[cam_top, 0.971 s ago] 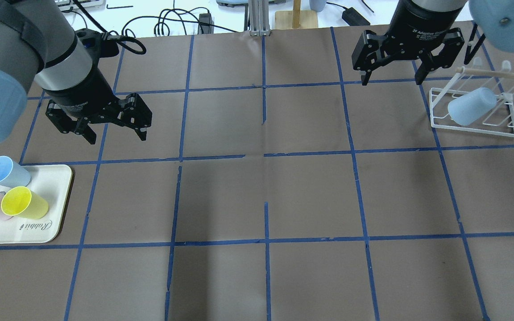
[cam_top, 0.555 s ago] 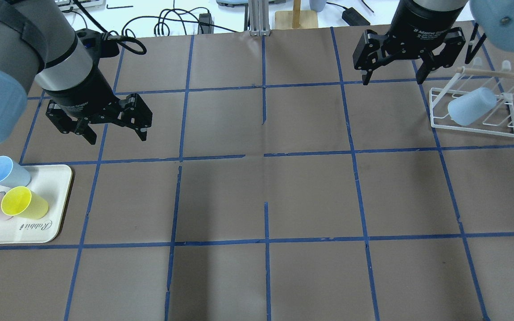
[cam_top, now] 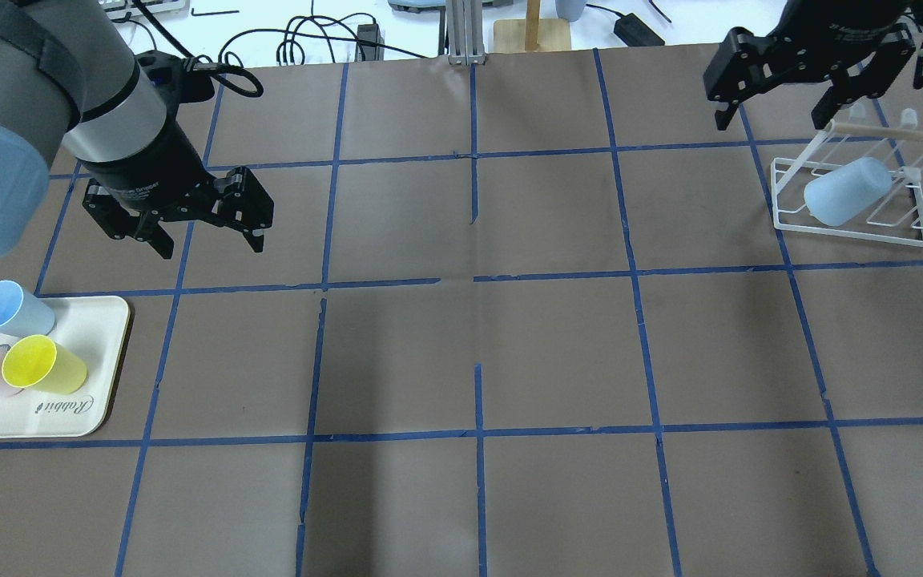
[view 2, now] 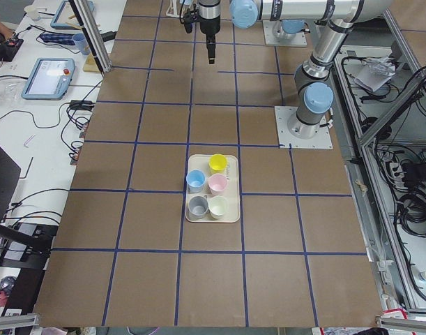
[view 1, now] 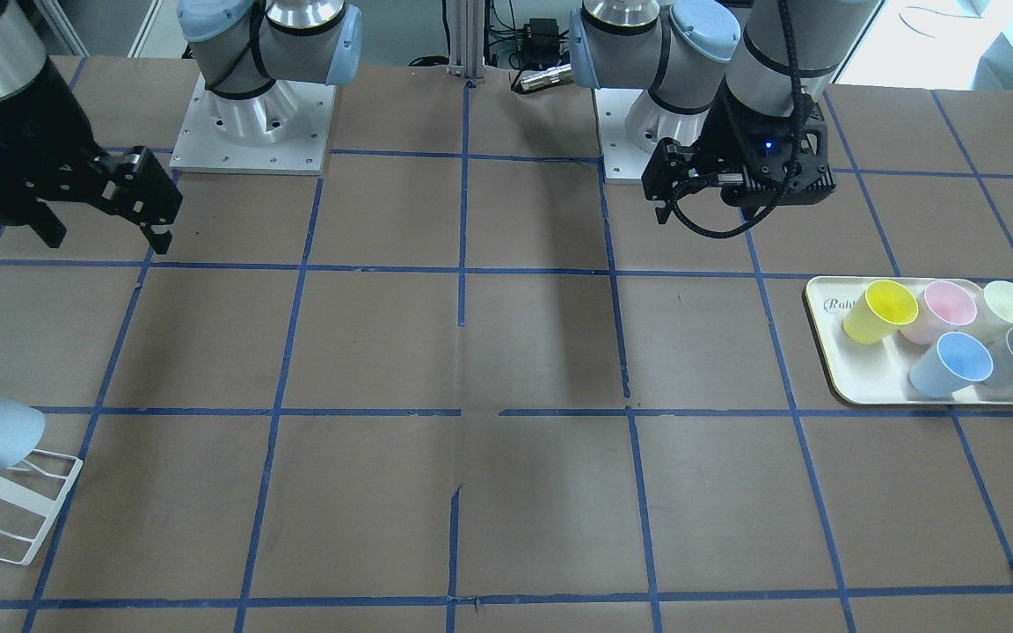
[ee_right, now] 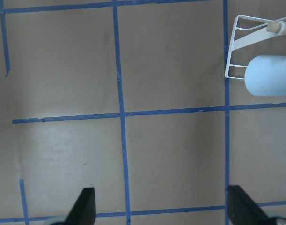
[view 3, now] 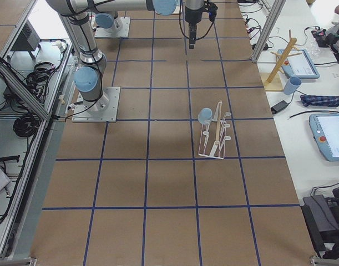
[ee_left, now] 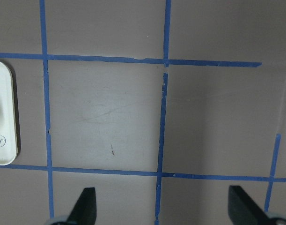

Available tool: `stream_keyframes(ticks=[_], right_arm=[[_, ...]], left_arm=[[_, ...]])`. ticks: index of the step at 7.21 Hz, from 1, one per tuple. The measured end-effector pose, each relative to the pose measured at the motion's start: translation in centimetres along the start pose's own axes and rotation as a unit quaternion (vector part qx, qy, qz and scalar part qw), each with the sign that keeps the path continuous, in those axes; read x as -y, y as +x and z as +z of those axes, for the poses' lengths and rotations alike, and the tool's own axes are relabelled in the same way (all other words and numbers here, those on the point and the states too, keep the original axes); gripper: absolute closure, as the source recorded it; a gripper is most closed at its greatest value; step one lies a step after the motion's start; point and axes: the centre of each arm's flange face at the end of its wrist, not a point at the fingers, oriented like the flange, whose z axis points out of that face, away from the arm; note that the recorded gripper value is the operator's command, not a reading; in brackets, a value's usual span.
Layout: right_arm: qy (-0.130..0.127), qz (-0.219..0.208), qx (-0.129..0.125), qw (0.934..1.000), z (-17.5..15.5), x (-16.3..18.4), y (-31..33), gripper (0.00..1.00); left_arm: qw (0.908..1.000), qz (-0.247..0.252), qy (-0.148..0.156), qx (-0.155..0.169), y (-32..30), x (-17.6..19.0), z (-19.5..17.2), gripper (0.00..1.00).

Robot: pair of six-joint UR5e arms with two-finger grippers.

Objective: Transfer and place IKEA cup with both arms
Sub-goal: 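Move the right gripper down to the light blue cup on the rack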

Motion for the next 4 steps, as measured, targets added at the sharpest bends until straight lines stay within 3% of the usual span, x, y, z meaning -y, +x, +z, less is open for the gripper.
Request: stream_keyframes(ticks=[4], right_arm=[[-0.001, -0.025, -0.004, 0.9997, 3.2, 3.2, 10.5, 0.0]], left_arm=[[1.0, 0.002, -0.001, 0.0, 0.3, 0.0, 0.1, 0.0]])
